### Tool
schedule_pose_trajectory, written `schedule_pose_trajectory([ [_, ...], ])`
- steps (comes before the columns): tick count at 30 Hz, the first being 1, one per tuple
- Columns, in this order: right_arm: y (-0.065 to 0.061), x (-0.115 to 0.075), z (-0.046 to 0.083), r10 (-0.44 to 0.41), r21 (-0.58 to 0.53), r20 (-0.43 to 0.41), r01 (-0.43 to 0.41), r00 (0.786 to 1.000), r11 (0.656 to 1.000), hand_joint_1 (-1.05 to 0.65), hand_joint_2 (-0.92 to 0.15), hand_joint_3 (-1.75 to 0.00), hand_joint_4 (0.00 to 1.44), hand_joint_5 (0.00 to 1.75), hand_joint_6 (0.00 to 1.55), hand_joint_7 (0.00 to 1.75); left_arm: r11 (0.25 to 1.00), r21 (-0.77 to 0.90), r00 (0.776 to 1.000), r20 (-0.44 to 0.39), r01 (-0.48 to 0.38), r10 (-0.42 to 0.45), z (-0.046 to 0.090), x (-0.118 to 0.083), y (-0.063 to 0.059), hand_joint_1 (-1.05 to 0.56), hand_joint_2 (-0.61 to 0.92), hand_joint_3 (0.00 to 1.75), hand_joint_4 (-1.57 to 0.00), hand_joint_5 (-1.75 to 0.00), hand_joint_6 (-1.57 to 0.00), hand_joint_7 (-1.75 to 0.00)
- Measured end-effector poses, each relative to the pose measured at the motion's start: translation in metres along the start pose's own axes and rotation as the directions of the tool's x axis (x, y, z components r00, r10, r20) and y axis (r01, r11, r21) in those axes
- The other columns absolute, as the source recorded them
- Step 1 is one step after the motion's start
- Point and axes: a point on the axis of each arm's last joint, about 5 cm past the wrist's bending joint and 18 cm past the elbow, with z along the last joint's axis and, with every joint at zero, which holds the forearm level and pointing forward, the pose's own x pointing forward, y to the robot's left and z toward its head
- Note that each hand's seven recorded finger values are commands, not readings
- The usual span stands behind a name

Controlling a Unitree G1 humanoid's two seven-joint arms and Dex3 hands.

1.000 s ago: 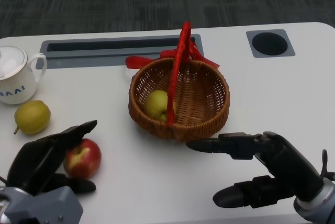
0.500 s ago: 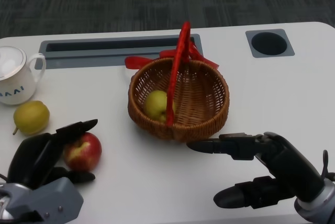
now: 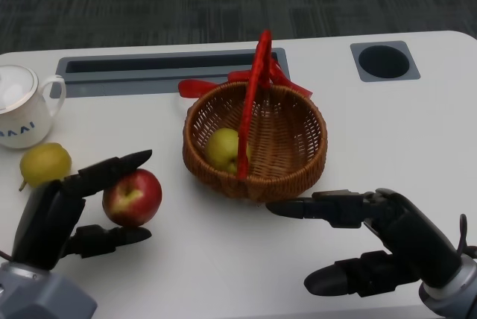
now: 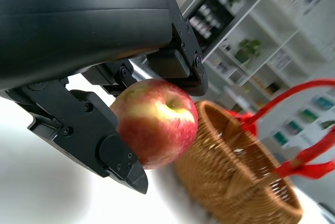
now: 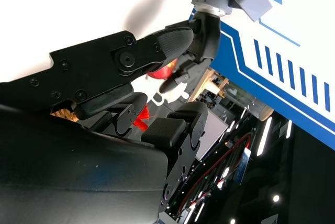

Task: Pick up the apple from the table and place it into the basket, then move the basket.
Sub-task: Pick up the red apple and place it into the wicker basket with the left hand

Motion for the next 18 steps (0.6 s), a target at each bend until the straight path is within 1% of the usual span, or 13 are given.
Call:
schedule_pose_trajectory([
  [5, 0.0, 0.0, 0.0, 0.0, 0.0, 0.0, 0.0, 1.0, 1.0, -0.43, -0.91, 0.0, 0.81, 0.0, 0.73, 0.0, 0.999, -0.032, 0.994, 0.096, -0.042, 0.045, 0.008, 0.007, 0.001, -0.13, 0.8, 0.0, -1.25, -0.03, -1.13, -0.01],
  [8, 0.0, 0.0, 0.0, 0.001, 0.001, 0.0, -0.001, 1.0, 1.0, -0.43, -0.91, 0.0, 0.81, 0.0, 0.73, 0.0, 0.998, -0.037, 0.985, 0.163, -0.053, 0.058, 0.014, 0.014, 0.003, -0.14, 0.79, 0.0, -1.25, -0.03, -1.13, -0.01],
  [11, 0.0, 0.0, -0.001, 0.002, 0.002, -0.001, -0.002, 1.0, 1.0, -0.43, -0.91, 0.0, 0.81, 0.0, 0.73, 0.0, 0.998, -0.035, 0.973, 0.225, -0.044, 0.051, 0.021, 0.023, 0.007, -0.14, 0.78, 0.0, -1.24, -0.03, -1.14, -0.01],
  [15, 0.0, 0.001, -0.001, 0.002, 0.001, 0.0, -0.002, 1.0, 1.0, -0.42, -0.9, 0.0, 0.81, 0.0, 0.74, 0.0, 0.999, -0.036, 0.966, 0.258, -0.021, 0.03, 0.026, 0.03, 0.008, -0.15, 0.78, 0.0, -1.25, -0.02, -1.14, -0.01],
  [18, 0.0, 0.001, 0.0, 0.003, -0.001, 0.003, -0.003, 1.0, 1.0, -0.41, -0.89, 0.0, 0.81, 0.0, 0.74, 0.0, 0.999, -0.045, 0.961, 0.277, -0.002, 0.014, 0.031, 0.04, 0.006, -0.15, 0.77, 0.0, -1.27, -0.03, -1.15, -0.01],
])
